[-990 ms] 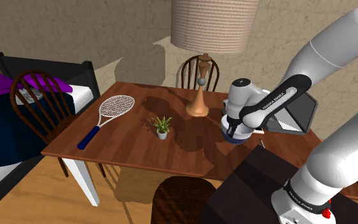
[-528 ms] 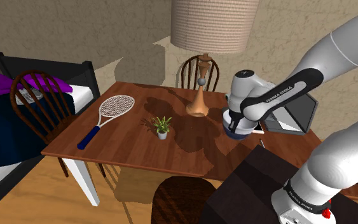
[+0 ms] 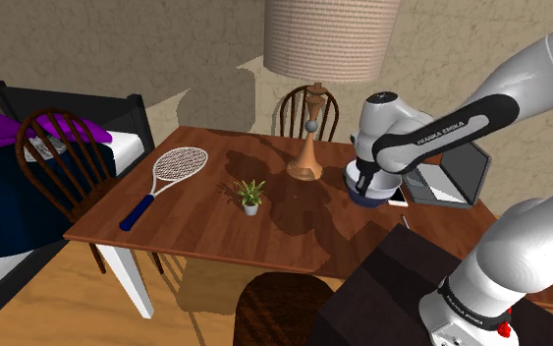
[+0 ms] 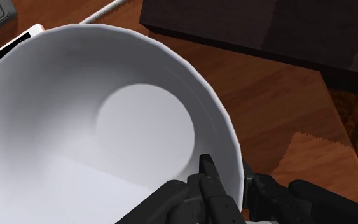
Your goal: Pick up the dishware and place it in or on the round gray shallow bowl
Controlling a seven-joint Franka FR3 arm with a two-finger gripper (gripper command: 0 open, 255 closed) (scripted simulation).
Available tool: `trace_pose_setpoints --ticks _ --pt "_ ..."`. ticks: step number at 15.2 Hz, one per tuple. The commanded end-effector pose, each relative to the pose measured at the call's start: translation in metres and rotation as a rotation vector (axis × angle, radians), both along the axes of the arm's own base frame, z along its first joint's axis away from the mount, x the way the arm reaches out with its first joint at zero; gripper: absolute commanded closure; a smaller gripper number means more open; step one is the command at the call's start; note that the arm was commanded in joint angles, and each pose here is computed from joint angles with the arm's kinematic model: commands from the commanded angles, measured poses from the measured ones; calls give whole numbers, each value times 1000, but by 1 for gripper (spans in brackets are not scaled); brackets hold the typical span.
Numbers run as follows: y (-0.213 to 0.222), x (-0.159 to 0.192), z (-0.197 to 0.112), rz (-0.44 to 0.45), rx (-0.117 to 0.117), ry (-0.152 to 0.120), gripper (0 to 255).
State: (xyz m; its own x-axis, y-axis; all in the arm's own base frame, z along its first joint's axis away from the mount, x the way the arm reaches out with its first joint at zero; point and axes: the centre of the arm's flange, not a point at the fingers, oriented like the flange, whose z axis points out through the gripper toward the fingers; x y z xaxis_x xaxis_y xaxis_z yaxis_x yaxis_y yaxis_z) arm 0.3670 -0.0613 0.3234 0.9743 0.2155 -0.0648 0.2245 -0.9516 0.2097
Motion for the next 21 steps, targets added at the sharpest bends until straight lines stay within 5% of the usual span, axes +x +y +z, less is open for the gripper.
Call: trace_pose_setpoints --ticks 1,21 --pt "-1 -1 11 0 0 0 255" --pt "-205 117 51 0 0 0 255"
